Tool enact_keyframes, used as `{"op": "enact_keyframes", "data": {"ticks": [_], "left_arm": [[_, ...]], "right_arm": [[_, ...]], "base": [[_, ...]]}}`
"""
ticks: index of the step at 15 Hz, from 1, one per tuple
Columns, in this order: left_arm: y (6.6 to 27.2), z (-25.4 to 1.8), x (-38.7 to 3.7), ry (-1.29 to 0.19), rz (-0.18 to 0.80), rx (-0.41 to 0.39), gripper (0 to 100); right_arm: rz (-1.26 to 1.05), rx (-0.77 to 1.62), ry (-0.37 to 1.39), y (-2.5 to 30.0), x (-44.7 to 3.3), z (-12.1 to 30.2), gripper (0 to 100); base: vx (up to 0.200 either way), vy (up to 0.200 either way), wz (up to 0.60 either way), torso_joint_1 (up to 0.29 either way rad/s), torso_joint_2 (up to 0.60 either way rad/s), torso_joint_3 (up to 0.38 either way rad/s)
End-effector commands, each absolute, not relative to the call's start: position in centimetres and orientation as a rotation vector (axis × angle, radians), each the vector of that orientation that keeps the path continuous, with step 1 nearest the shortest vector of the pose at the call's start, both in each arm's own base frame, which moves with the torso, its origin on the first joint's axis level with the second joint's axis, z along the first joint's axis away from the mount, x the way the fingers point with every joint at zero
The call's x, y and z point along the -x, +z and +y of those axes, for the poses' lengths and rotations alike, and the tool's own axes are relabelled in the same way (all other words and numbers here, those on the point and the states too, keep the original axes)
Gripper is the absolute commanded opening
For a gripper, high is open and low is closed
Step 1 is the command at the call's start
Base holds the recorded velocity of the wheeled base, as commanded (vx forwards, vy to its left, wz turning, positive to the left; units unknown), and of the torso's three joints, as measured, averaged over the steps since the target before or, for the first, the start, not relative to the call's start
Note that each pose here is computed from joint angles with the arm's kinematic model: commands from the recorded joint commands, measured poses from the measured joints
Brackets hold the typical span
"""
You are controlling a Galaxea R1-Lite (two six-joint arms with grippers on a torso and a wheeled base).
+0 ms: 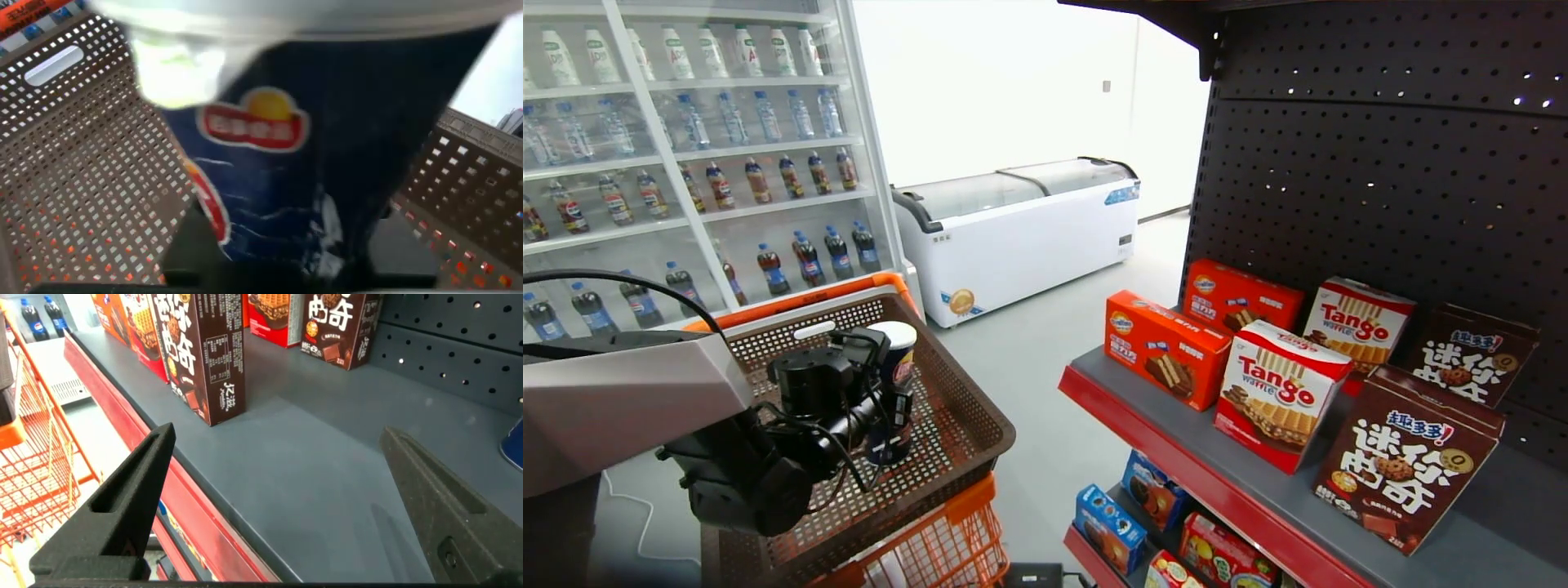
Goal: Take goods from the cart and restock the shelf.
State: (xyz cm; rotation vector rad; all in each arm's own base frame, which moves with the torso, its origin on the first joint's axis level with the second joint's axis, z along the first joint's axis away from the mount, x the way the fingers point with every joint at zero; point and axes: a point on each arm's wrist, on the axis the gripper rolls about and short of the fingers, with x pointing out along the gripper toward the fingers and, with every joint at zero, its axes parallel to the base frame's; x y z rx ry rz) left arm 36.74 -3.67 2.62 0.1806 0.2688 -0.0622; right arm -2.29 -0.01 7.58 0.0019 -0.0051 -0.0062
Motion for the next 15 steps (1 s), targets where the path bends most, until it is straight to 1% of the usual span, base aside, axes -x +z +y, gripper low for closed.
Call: {"op": "enact_keyframes", "data": {"ticks": [1,3,5,6,8,9,11,12,14,15], "left_arm": [[4.3,-4.2,-36.6,-0.071,0.263,-0.182,0],[6.6,-5.1,-36.0,-0.138,0.263,-0.165,0],[10.1,-6.8,-34.3,-0.315,0.244,-0.137,0],[11.2,-7.4,-33.5,-0.373,0.251,-0.137,0],[14.7,-8.3,-31.1,-0.473,0.233,-0.138,0],[15.7,-8.8,-30.2,-0.540,0.221,-0.133,0],[18.1,-9.9,-28.5,-0.646,0.143,-0.114,0],[18.8,-10.3,-27.9,-0.684,0.122,-0.089,0],[20.3,-11.4,-26.1,-0.773,0.101,0.018,0],[21.0,-12.1,-25.2,-0.807,0.071,0.043,0]], "right_arm": [[-0.005,-0.002,-0.006,7.6,2.3,0.0,100],[-0.005,-0.003,-0.006,7.6,2.3,0.0,100],[-0.003,-0.003,-0.006,7.6,2.3,0.0,100],[-0.003,-0.002,-0.006,7.6,2.3,0.0,100],[-0.005,-0.003,-0.006,7.6,2.3,0.0,100],[-0.005,-0.003,-0.006,7.6,2.3,0.0,100],[-0.005,-0.003,-0.006,7.6,2.3,0.0,100],[-0.005,-0.002,-0.006,7.6,2.3,0.0,100],[-0.005,-0.003,-0.006,7.6,2.3,0.0,100],[-0.005,-0.002,-0.006,7.6,2.3,0.0,100]], "base": [[0.000,0.000,0.00,0.000,0.00,0.000],[0.000,0.000,0.00,0.000,0.00,0.000],[0.000,0.000,0.00,0.000,0.00,0.000],[0.000,0.000,0.00,0.000,0.00,0.000],[0.000,0.000,0.00,0.000,0.00,0.000],[0.000,0.000,0.00,0.000,0.00,0.000],[0.000,0.000,0.00,0.000,0.00,0.000],[0.000,0.000,0.00,0.000,0.00,0.000],[0.000,0.000,0.00,0.000,0.00,0.000],[0.000,0.000,0.00,0.000,0.00,0.000]]}}
